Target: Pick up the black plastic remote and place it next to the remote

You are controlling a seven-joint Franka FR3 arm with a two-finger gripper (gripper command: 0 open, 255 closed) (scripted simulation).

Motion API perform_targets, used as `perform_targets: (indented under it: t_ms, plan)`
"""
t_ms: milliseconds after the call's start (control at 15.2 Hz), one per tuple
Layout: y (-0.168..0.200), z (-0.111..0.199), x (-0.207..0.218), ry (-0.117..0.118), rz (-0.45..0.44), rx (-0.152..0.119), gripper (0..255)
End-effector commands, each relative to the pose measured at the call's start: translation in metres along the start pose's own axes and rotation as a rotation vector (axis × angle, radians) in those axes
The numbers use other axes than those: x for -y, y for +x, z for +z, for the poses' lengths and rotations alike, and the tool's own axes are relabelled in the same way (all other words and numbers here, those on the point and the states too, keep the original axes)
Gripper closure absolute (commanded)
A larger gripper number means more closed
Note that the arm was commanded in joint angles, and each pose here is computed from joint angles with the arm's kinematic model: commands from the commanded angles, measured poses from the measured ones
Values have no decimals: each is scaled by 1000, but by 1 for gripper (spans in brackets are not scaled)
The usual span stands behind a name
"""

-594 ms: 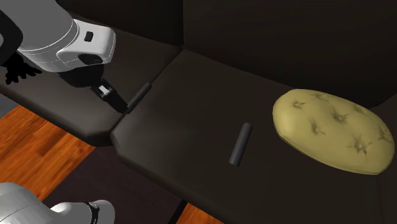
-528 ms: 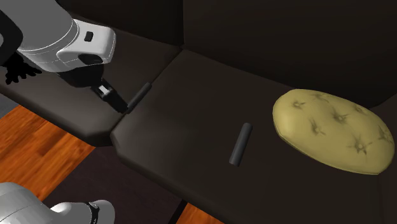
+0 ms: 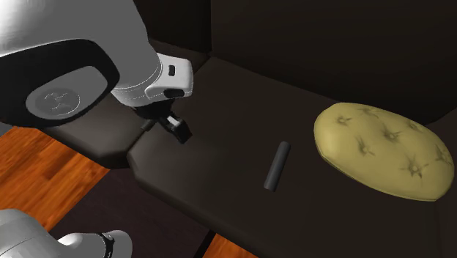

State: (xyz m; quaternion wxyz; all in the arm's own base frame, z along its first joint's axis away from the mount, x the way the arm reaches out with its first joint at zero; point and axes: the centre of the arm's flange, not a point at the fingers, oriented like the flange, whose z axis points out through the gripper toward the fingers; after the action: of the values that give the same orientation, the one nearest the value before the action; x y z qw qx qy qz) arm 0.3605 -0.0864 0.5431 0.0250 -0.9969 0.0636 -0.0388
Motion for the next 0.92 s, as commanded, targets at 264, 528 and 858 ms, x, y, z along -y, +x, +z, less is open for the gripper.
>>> perform_targets:
  t_ms: [264,528,858]
  plan:
    - [35,38,-62,5,-33,19,0]
    - [61,64,-102,8,-53,33,0]
    - [93,97,-151,12,-79,49,0]
